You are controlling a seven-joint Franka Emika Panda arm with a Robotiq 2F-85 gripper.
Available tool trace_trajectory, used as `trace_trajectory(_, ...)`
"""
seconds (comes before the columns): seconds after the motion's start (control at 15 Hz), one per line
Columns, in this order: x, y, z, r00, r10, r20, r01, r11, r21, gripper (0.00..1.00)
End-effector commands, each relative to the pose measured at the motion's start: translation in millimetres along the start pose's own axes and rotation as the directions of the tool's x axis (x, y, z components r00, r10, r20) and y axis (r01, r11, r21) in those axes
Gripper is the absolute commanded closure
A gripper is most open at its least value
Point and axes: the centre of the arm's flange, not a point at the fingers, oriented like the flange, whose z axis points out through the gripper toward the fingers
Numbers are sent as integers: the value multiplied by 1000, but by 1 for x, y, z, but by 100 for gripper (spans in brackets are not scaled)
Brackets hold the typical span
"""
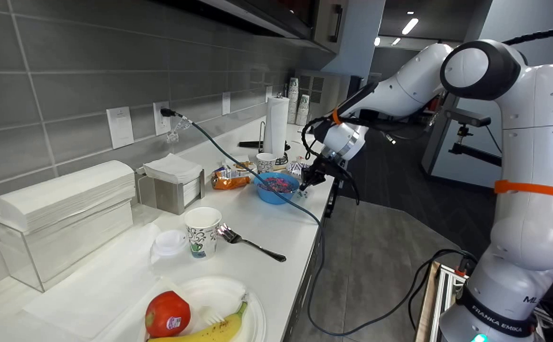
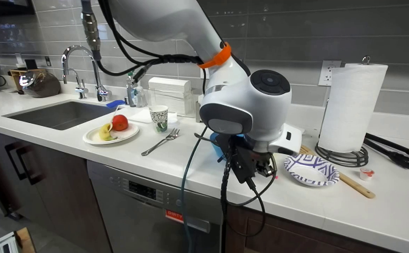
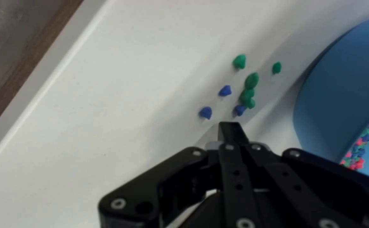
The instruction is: Separate the sweets into colors
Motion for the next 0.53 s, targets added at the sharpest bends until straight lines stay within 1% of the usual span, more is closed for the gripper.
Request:
trace_trajectory(0.0, -4, -6, 3, 1000, 0, 2, -1, 998, 58, 100)
trace_trajectory(0.47, -8, -10, 7, 1000, -2, 22, 1, 998, 65, 100)
